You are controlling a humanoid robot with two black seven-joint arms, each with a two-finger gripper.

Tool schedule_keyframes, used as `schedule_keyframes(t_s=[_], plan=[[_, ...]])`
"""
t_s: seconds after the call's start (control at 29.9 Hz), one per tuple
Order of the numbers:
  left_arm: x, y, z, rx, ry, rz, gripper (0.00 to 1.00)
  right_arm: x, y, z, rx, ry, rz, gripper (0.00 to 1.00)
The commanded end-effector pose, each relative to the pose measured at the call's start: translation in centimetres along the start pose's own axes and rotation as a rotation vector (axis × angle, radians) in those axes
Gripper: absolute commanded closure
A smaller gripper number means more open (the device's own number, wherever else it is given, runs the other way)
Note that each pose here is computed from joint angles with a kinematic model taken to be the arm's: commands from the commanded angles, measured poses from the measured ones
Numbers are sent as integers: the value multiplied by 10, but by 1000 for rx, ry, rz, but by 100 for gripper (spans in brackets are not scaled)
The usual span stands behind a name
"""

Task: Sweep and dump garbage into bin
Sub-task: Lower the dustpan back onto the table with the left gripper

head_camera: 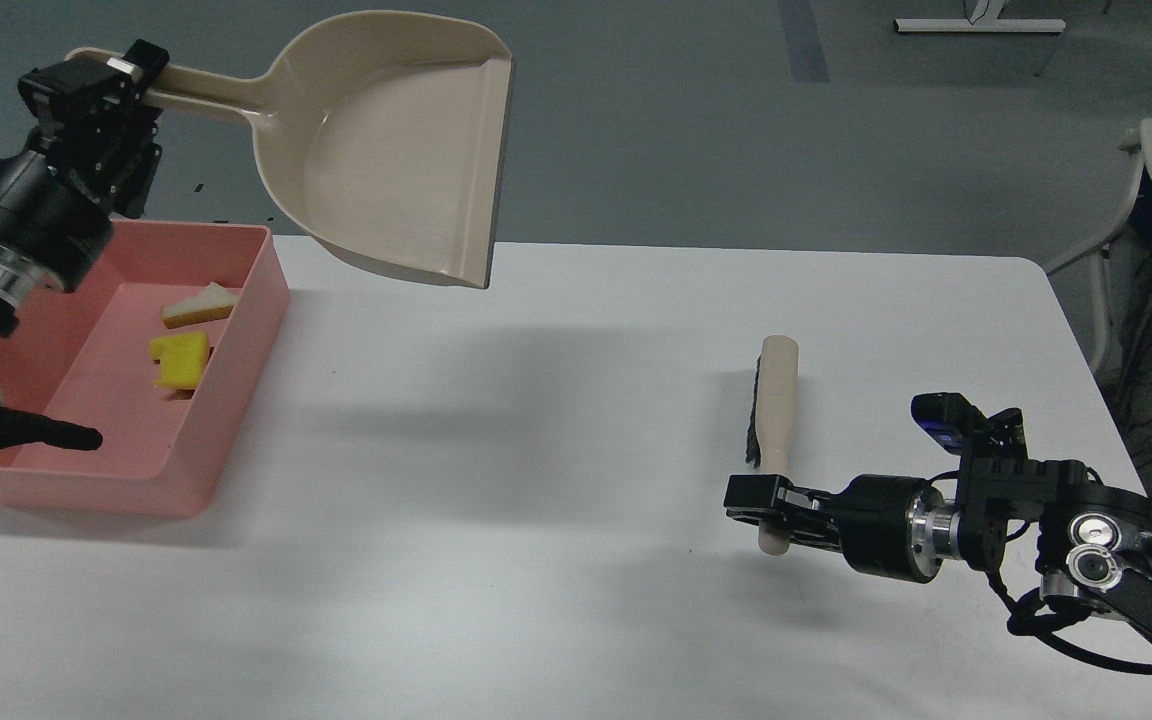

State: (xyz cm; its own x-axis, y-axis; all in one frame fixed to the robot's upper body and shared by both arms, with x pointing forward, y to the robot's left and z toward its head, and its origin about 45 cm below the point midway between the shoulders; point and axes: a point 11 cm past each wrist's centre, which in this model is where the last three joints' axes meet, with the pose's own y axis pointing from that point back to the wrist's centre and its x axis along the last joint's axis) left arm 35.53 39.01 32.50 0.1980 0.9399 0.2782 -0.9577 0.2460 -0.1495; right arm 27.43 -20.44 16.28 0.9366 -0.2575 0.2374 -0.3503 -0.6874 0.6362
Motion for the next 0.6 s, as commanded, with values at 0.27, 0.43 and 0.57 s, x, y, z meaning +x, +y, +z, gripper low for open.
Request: schedule_keyframes(t_s=[0.27, 0.43, 0.57], plan=[[-57, 3, -48, 102, 44, -16, 100, -4, 0, 8, -13, -18, -4, 100], [-75, 8, -71, 150, -12, -39, 100, -4, 0, 5, -5, -16, -4, 100], [-113, 15, -90, 154, -107, -117, 100, -4, 0, 5, -6, -14, -6, 100]])
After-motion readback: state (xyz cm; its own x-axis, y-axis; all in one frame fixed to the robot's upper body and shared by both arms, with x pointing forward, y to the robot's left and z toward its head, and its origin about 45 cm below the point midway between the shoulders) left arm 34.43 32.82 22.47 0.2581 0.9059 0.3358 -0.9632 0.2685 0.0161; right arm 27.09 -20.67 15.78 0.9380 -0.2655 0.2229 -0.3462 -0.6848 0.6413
